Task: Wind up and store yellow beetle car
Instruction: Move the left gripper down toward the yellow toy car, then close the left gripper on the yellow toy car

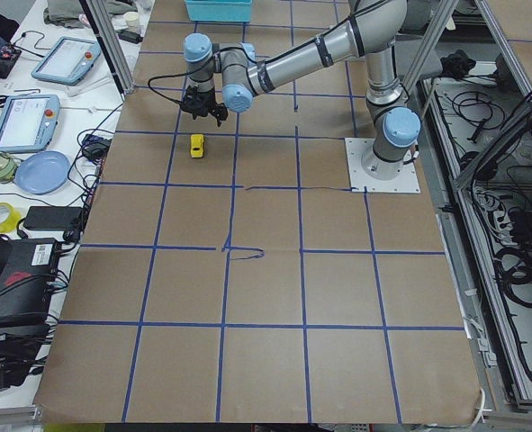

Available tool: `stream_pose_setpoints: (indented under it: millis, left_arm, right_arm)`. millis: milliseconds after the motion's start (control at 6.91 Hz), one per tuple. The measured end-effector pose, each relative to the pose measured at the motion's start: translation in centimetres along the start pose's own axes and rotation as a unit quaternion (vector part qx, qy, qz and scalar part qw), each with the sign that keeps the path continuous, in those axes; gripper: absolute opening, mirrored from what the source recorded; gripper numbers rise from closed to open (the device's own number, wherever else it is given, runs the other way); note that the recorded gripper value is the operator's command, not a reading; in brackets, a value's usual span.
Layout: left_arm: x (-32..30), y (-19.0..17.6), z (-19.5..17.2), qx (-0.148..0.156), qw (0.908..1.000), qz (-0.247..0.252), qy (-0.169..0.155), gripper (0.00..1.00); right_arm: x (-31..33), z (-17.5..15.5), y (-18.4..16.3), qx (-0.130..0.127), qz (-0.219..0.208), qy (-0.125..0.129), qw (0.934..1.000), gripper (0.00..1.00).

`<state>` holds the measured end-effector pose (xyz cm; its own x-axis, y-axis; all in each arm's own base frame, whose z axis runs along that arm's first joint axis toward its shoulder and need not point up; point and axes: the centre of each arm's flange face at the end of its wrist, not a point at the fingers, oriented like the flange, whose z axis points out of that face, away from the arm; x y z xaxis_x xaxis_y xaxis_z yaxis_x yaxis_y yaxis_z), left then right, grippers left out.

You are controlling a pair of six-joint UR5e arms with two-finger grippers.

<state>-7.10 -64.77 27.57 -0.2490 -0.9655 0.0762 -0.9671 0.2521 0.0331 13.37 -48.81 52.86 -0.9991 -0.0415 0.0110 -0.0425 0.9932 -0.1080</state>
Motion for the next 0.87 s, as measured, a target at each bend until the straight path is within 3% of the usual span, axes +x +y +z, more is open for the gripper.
stream_pose_setpoints:
  millis: [434,868]
  left_arm:
    - [1.7,-0.9,3.8,0.006,0.9993,-0.036,0.010,1.00]
    - [2.7,-2.0,6.3,0.024,0.9982,-0.055,-0.005,1.00]
  right_arm:
    - [0.0,0.4,0.0,-0.004,0.000,0.000,1.0000,1.00]
    - [-0.1,0.6,0.1,-0.005,0.000,-0.001,1.0000,1.00]
